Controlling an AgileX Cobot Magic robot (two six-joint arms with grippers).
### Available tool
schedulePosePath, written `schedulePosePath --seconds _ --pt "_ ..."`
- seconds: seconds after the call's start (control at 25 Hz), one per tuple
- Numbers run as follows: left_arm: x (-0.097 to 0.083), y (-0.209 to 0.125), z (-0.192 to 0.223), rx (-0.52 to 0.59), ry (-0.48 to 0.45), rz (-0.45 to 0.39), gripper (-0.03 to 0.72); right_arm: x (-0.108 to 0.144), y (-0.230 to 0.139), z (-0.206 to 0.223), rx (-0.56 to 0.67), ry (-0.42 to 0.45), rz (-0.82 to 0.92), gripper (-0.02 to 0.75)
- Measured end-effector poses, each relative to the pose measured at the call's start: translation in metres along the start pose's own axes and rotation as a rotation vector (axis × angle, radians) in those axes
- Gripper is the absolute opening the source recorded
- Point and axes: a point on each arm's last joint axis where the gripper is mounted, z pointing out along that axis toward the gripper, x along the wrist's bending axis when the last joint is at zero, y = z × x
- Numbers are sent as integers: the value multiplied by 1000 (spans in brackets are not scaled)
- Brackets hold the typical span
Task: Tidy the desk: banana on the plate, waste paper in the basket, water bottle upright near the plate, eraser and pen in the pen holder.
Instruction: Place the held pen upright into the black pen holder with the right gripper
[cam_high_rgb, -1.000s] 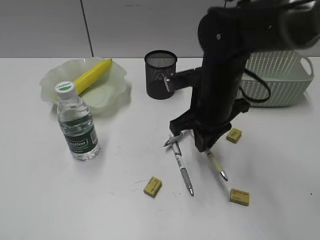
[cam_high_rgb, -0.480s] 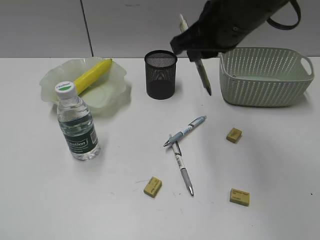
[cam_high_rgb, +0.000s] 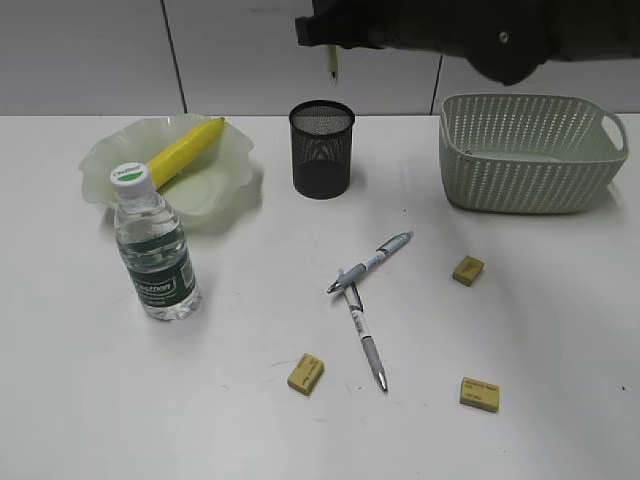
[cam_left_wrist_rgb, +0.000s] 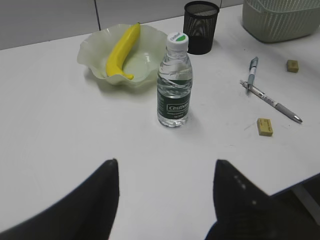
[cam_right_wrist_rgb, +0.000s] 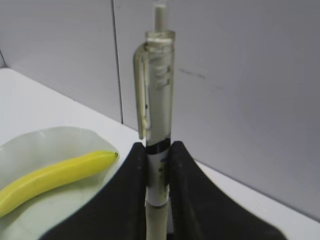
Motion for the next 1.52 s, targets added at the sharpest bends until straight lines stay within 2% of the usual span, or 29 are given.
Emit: schedulePosePath --seconds 0.16,0.52,0.8,1.08,1.2,1.36,1.52 --pt "0 0 0 0 0 0 445 -14 -24 25 -104 4 9 111" --pt "0 0 0 0 0 0 445 -27 -52 67 -108 -9 16 111" --pt "0 0 0 0 0 0 445 -28 -86 81 -6 -15 23 111" --pt "0 0 0 0 0 0 445 -28 -102 86 47 -18 25 121" --pt "0 0 0 0 0 0 445 -28 -104 86 52 -18 26 214" --pt "0 0 0 0 0 0 445 -28 -104 87 36 -15 26 410" --pt "0 0 0 0 0 0 445 -28 -102 86 62 -21 29 470"
